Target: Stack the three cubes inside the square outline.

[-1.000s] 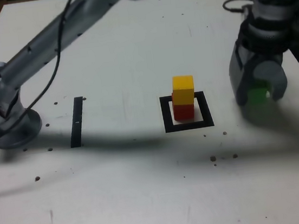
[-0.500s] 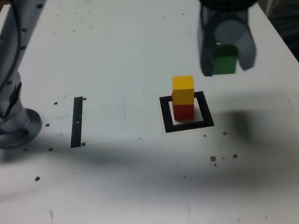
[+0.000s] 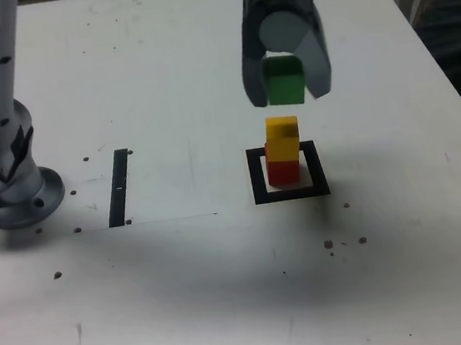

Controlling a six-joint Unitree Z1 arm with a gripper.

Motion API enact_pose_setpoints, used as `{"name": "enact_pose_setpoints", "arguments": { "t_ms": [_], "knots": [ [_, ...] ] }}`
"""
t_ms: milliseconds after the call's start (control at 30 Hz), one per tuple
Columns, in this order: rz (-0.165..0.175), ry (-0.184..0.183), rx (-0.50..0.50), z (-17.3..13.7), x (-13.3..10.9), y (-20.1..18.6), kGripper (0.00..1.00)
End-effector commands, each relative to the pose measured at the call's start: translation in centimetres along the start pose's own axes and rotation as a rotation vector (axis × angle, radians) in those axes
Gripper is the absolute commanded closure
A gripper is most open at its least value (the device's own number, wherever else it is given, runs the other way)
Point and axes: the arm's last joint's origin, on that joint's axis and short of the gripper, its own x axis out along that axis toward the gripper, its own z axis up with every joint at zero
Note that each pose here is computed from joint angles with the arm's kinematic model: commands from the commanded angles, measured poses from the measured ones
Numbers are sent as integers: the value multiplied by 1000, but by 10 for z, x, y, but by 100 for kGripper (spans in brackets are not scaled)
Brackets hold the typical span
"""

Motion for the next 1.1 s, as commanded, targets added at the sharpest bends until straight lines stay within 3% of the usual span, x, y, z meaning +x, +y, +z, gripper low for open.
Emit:
{"name": "enact_pose_setpoints", "arguments": {
  "t_ms": [0,800,900,1000,1067],
  "knots": [
    [-8,-14,2,-5,2,-1,76],
    [-26,-13,-3,-8,34,-1,74],
    [-25,-11,-9,-8,36,2,51],
    [-22,-8,-18,-8,38,5,16],
    [-20,-6,-23,-9,39,7,4]
  ]
}}
